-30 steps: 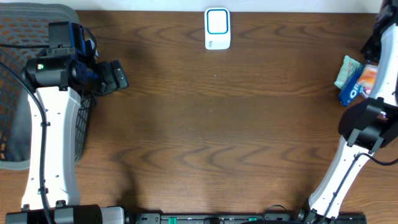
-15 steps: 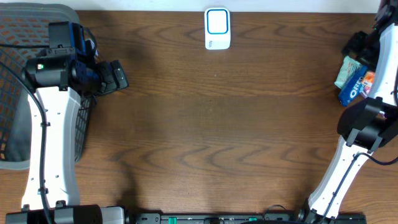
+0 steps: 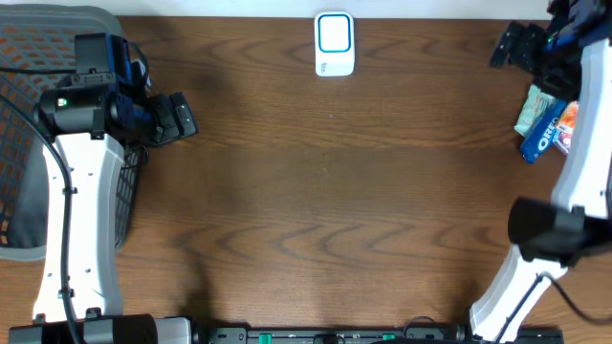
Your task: Scan the item barcode
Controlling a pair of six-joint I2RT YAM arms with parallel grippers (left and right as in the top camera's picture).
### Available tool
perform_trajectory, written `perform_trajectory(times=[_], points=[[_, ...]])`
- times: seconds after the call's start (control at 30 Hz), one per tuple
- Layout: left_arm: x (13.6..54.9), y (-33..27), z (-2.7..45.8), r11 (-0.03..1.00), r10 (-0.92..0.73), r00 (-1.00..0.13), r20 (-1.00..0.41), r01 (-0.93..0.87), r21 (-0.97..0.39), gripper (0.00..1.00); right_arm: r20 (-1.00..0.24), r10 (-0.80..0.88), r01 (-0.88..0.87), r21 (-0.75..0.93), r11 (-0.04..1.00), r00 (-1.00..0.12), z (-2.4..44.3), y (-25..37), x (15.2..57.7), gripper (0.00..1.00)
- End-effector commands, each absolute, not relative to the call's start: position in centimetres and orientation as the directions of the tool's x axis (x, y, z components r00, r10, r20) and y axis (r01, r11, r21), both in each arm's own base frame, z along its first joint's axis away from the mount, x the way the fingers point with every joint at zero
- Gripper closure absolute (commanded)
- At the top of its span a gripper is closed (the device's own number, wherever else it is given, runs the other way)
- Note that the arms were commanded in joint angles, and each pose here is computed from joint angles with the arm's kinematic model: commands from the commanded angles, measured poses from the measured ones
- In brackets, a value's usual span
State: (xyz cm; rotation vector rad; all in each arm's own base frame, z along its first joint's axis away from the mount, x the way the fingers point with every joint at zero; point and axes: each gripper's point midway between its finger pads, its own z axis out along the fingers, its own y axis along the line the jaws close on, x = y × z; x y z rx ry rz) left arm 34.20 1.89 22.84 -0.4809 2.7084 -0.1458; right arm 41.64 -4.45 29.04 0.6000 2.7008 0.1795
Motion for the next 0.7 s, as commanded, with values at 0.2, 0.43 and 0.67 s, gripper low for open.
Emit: perform_trajectory(times=[0.2, 0.43, 0.67], points=[[34.1, 2.1, 22.9, 0.937, -0.348, -0.868, -0.355, -0.312, -0.156, 0.02, -0.403, 0.310, 0.274, 0.147, 0.950, -0.861, 33.0, -1.3, 34.7, 0.01], [34.1, 2.1, 22.9, 0.937, -0.348, -0.868, -0.355, -0.312, -0.156, 0.02, -0.431, 0.276, 0.227, 0.161, 0.960, -0.859, 31.2, 0.4, 31.5, 0.01], [34.1, 2.1, 22.9, 0.937, -0.348, -0.867, -0.356, -0.312, -0.156, 0.02, -0.546, 0.250, 0.160, 0.208, 0.965, -0.799, 27.3, 1.8, 27.3, 0.01]])
